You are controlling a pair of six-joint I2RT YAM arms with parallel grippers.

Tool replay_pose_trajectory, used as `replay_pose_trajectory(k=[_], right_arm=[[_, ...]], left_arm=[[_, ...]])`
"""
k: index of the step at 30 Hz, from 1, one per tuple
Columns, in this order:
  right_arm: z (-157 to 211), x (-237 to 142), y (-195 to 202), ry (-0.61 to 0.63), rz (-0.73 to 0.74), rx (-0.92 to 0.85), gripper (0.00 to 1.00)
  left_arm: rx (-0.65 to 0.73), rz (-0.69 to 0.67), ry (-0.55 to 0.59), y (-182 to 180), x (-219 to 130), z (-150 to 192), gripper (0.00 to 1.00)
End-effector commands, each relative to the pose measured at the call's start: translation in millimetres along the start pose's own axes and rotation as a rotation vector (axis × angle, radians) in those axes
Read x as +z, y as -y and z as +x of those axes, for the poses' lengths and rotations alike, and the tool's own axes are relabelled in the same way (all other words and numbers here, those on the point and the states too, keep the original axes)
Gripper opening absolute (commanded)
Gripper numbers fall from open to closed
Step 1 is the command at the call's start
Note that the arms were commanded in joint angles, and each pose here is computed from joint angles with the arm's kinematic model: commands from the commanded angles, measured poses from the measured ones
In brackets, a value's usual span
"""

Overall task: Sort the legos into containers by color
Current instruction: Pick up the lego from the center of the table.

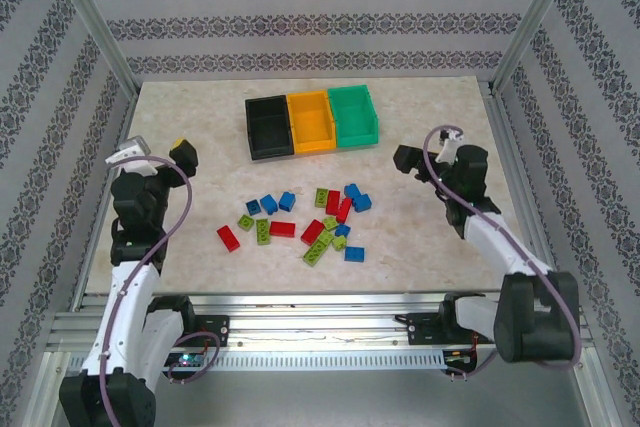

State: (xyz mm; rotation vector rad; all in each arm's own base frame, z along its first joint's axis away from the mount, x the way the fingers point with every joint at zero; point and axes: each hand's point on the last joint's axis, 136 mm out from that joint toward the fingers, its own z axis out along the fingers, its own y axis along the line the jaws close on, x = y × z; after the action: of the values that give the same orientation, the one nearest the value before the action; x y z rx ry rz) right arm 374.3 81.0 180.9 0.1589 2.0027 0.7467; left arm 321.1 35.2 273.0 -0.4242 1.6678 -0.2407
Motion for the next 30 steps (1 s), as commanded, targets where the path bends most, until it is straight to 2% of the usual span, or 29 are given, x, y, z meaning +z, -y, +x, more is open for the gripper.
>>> replay_pose_trajectory(k=[1, 3, 7, 10, 12, 16, 24, 26, 30], right_arm=[[58, 13, -23, -0.311, -0.098, 0.210, 0.86], [83, 22, -26, -0.429, -0.086, 0.230, 0.76], [127, 32, -16, -0.598, 0.055, 0.156, 0.69], [148, 32, -7, -0.675, 0.169, 0.029, 0.68], [158, 33, -3, -0.708, 0.210, -0.026, 0.68], [173, 38, -6, -0.773, 0.237, -0.070, 0.67], [176, 46, 4, -0.815, 0.360, -0.205, 0.64], [177, 48, 5, -0.818, 0.363, -0.208, 0.60], [178, 50, 1, -0.836, 0.348, -0.207, 0.42]], left_arm=[[-0.145, 0.007, -0.372, 5, -9, 58, 0.99], [-0.152, -0.050, -0.556, 1, -15, 78, 0.99], [-0.094, -0.131, -0.930, -9, -29, 116, 0.99], [-0.106, -0.149, -1.062, -16, -36, 143, 0.99], [-0.147, -0.135, -1.079, -15, -40, 157, 1.00], [-0.211, -0.097, -1.034, -15, -40, 176, 1.00], [-0.187, -0.103, -1.007, -16, -46, 171, 1.00], [-0.185, -0.101, -0.992, -16, -47, 169, 1.00], [-0.180, -0.111, -0.984, -18, -47, 169, 0.99]])
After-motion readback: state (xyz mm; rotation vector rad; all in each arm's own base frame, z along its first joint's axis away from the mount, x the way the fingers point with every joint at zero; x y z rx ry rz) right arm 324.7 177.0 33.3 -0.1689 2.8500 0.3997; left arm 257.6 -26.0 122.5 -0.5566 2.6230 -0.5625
